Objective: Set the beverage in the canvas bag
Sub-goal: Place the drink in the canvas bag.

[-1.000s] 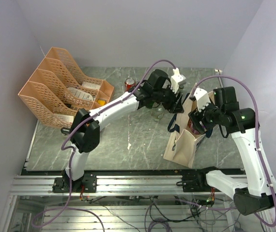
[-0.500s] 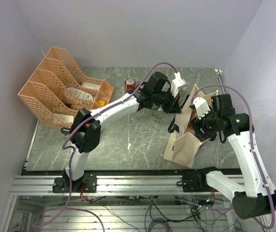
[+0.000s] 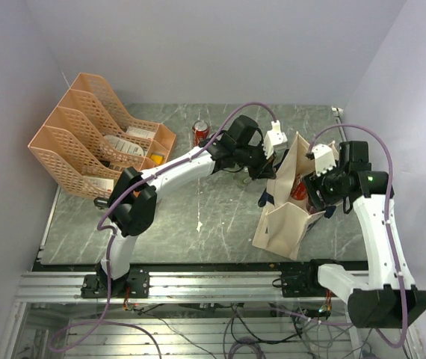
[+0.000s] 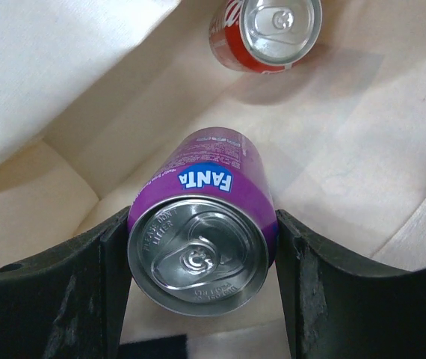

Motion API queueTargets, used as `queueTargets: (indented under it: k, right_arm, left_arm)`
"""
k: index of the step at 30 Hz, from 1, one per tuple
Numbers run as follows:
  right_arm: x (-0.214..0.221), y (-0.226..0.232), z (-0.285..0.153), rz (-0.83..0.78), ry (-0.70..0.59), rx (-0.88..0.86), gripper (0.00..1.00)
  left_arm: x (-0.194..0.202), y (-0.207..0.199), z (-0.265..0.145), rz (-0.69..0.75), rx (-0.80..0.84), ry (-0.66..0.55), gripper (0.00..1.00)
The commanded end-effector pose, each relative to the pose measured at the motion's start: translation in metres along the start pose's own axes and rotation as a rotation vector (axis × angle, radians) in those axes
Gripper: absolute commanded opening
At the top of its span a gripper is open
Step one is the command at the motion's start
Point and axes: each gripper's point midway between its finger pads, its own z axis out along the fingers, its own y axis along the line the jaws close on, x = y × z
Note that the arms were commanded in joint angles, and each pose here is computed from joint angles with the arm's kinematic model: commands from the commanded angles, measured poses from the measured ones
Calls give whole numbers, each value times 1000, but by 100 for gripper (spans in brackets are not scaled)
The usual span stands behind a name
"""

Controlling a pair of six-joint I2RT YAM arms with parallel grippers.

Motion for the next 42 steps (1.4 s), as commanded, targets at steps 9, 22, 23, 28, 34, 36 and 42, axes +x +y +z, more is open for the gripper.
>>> queueTargets:
  k: [9, 22, 23, 28, 34, 36, 42]
  right_arm:
    - [-82, -12, 17, 46, -227, -161, 29]
    - [-74, 3, 58, -4, -225, -192, 27]
    - [-73, 6, 61, -9, -225, -196, 26]
    - [-61, 12, 77, 3, -206, -189, 25]
    - [-42, 12, 89, 14, -165, -152, 24]
    - [-35, 11, 93, 9, -147, -139, 24]
    - [-24, 6, 99, 5, -121, -97, 23]
  left_arm:
    - [8, 5, 3, 66, 10, 45, 7]
    - [6, 10, 2, 9, -7, 29, 7]
    - [5, 10, 1, 4, -9, 26, 7]
    - [2, 13, -3, 7, -17, 18, 7]
    - [0, 14, -6, 8, -26, 14, 7]
    - [-1, 14, -7, 12, -28, 12, 7]
    - [2, 15, -9, 26, -37, 21, 7]
